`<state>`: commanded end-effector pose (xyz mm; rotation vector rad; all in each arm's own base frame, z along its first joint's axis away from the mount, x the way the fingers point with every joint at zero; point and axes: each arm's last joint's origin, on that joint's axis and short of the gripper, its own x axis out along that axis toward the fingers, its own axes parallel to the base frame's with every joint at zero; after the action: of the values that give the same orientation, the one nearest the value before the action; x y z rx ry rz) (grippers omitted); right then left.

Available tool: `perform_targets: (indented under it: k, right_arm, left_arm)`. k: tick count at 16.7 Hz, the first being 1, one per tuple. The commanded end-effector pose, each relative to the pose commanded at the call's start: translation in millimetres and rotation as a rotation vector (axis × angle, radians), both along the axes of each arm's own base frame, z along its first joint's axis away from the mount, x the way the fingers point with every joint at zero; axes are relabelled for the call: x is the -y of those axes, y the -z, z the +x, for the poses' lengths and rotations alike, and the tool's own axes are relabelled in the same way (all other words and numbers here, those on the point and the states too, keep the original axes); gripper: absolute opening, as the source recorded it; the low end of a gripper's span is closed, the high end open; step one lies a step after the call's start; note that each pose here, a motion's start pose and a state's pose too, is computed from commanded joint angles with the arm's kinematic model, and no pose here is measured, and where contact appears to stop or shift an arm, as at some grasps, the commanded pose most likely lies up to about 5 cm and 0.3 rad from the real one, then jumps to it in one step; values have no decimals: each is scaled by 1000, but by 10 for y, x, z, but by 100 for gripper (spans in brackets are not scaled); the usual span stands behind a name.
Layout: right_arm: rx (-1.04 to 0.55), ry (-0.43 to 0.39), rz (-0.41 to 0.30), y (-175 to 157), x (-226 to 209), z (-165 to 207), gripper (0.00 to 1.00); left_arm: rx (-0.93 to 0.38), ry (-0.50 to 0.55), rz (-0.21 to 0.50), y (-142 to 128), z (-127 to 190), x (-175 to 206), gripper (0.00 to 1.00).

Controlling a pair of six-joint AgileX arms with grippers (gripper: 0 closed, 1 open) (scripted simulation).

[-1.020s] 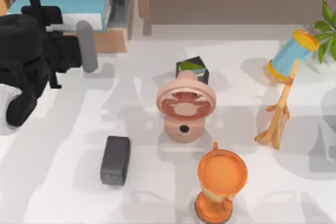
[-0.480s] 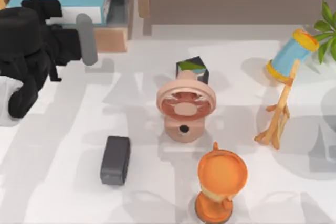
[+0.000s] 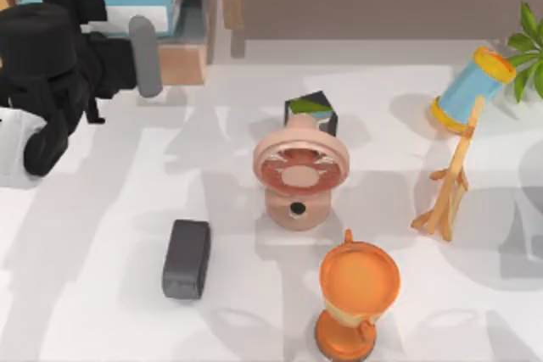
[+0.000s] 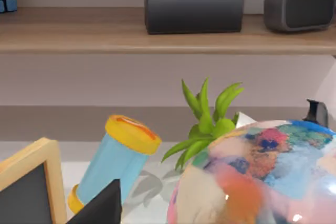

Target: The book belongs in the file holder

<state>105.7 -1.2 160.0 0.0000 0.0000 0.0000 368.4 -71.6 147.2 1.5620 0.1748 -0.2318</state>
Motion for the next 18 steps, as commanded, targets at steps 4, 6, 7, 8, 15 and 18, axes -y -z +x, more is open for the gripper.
perform_targets:
  k: [4, 6, 7, 8, 15, 18]
  right_arm:
    - [0, 0, 0, 0, 0, 0, 100]
    - [0, 0, 0, 0, 0, 0, 100]
    - [0, 0, 0, 0, 0, 0, 100]
    - [0, 0, 0, 0, 0, 0, 100]
    - [0, 0, 0, 0, 0, 0, 100]
    - [0, 0, 0, 0, 0, 0, 100]
  left_arm:
    - [0, 0, 0, 0, 0, 0, 30]
    - [0, 0, 0, 0, 0, 0, 45]
    - [0, 0, 0, 0, 0, 0, 53]
    - [0, 0, 0, 0, 0, 0, 60]
    - [0, 0, 0, 0, 0, 0, 100]
    - [0, 0, 0, 0, 0, 0, 100]
